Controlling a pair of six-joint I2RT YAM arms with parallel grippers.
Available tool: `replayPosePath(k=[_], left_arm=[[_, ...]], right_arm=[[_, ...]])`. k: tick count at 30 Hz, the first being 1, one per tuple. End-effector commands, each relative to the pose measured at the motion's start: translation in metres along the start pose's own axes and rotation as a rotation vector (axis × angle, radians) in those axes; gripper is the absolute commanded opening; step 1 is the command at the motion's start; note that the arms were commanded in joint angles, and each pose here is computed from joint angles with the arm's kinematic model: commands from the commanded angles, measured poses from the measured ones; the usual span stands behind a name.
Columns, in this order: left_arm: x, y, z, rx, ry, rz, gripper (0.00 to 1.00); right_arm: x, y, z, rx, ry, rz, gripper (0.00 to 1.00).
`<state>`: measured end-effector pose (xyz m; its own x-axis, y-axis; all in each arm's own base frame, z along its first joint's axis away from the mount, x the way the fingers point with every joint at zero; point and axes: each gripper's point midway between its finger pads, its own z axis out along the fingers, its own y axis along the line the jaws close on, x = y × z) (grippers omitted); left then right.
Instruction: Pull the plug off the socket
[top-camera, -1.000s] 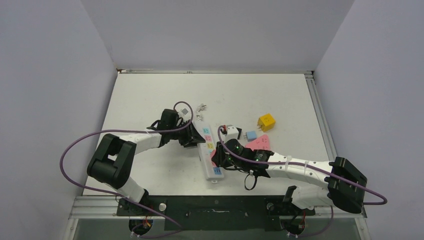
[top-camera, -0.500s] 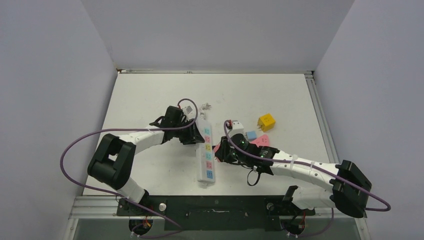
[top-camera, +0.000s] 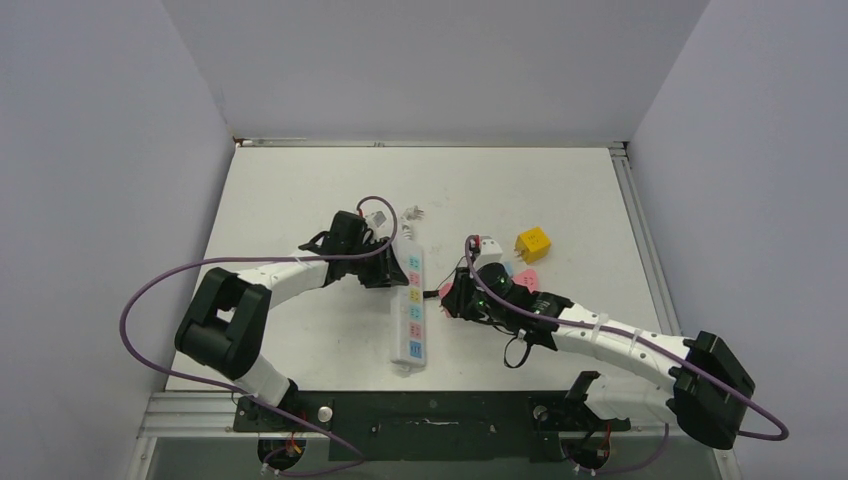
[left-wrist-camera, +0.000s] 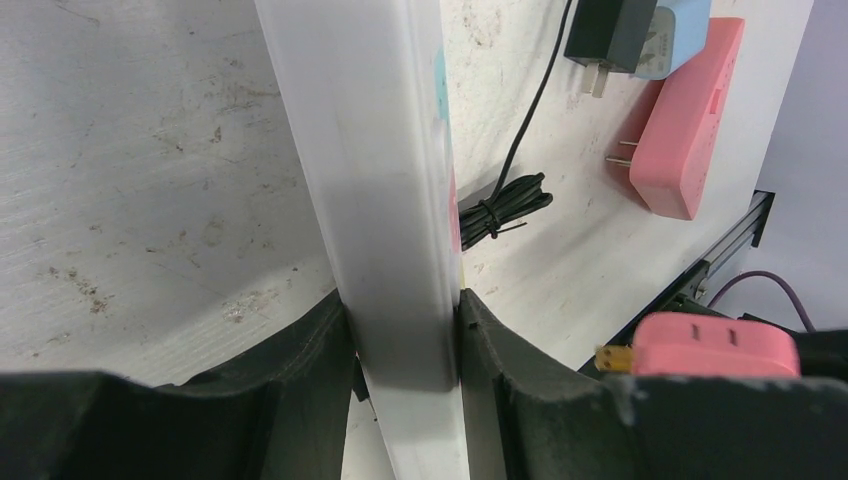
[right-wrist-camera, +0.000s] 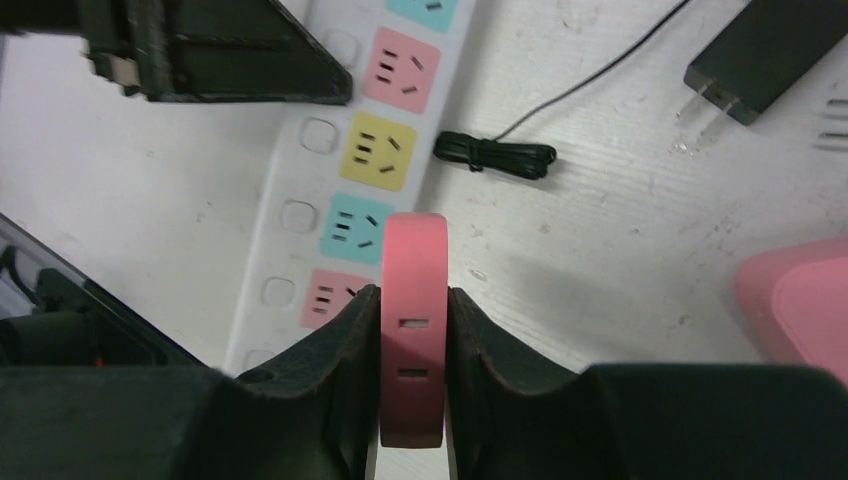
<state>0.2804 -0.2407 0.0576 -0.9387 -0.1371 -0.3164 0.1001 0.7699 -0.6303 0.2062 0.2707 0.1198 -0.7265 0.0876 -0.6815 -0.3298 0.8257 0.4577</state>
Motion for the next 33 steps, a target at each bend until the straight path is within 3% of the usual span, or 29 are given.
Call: replayPosePath(k=[1, 5, 7, 12, 13, 15, 24, 27, 33], left_arm=[[-0.013, 0.011, -0.007, -0.047, -0.04, 0.046, 0.28], [-0.025, 0.011, -0.017, -0.054, -0.094, 0.048, 0.71], [-0.031, 0.012, -0.023, -0.058, -0.128, 0.053, 0.82], [-0.048, 0.011, -0.042, -0.081, -0.229, 0.065, 1.0], [-0.054, 0.011, -0.049, -0.088, -0.261, 0.065, 0.97], [-0.066, 0.015, -0.064, -0.108, -0.326, 0.054, 0.97], [-0.129, 0.043, -0.163, -0.188, -0.654, -0.055, 0.97], [-0.142, 0.038, -0.206, -0.232, -0.783, 0.013, 0.97], [-0.138, 0.033, -0.292, -0.43, -1.04, 0.166, 0.96]], right_arm=[[0.012, -0.01, 0.01, -0.005, 0.03, -0.028, 0.33], [0.025, -0.023, 0.014, -0.003, 0.072, -0.032, 0.56], [0.027, -0.029, 0.016, 0.0, 0.078, -0.031, 0.7], [0.021, -0.049, 0.016, 0.045, 0.077, -0.041, 0.95], [0.018, -0.052, 0.015, 0.056, 0.07, -0.042, 0.98], [0.007, -0.06, 0.011, 0.082, 0.05, -0.046, 0.9], [-0.081, -0.117, -0.032, 0.294, -0.144, -0.04, 0.9], [-0.119, -0.132, -0.06, 0.429, -0.27, -0.068, 0.9], [-0.175, -0.131, -0.124, 0.528, -0.548, -0.136, 0.9]])
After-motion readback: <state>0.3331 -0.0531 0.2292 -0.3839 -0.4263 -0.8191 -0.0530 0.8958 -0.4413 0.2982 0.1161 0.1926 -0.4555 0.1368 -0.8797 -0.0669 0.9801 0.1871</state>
